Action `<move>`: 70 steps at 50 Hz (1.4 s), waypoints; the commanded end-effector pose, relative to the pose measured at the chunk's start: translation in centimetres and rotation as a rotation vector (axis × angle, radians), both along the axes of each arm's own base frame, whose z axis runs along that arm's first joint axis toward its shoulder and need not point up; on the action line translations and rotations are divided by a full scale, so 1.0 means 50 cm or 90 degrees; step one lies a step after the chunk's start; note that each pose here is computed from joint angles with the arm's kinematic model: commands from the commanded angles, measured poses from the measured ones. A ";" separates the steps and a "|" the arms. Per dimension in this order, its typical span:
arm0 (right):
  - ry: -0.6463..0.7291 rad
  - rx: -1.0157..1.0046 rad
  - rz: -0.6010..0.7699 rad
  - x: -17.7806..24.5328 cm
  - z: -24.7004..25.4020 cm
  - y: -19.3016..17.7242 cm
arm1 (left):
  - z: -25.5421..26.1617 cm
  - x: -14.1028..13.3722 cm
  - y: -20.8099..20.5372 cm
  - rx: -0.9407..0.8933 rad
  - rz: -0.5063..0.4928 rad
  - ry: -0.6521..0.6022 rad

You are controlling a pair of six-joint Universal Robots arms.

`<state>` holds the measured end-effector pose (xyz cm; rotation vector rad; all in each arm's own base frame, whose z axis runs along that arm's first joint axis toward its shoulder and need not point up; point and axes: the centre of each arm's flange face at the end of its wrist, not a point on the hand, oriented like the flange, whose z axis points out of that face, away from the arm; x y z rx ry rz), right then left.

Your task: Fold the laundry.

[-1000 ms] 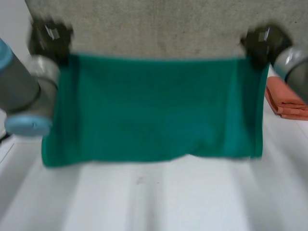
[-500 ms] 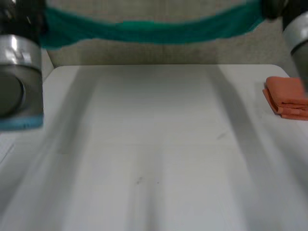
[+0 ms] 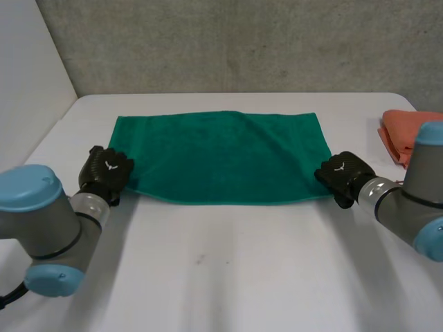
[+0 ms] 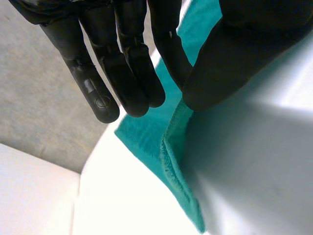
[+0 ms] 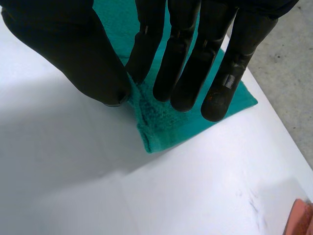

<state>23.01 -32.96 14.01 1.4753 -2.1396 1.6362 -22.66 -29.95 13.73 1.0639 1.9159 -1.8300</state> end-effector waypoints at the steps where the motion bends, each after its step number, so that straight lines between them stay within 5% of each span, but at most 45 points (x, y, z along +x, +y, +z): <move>1: 0.031 0.085 0.011 -0.020 0.081 0.074 | 0.030 0.033 0.072 0.103 0.008 -0.047; 9: 0.222 0.260 0.077 -0.102 0.101 0.198 | 0.024 0.081 0.251 0.390 -0.036 -0.202; 13: 0.248 0.265 0.106 -0.117 0.124 0.236 | 0.029 0.096 0.319 0.485 -0.060 -0.242; 18: 0.221 0.228 0.104 -0.105 0.117 0.227 | 0.049 0.079 0.263 0.368 -0.050 -0.212; 26: 0.156 0.110 0.032 -0.032 0.074 0.106 | 0.083 0.025 0.074 0.081 -0.021 -0.135; 45: 0.084 -0.219 -0.027 0.087 0.020 -0.156 | -0.013 -0.035 -0.192 -0.073 0.060 -0.094; 56: 0.062 -0.307 -0.066 0.112 -0.014 -0.217 | -0.015 -0.060 -0.213 -0.149 0.056 -0.062; 70: -0.128 -0.246 -0.090 0.078 0.199 -0.066 | 0.153 -0.044 -0.106 -0.225 0.046 0.091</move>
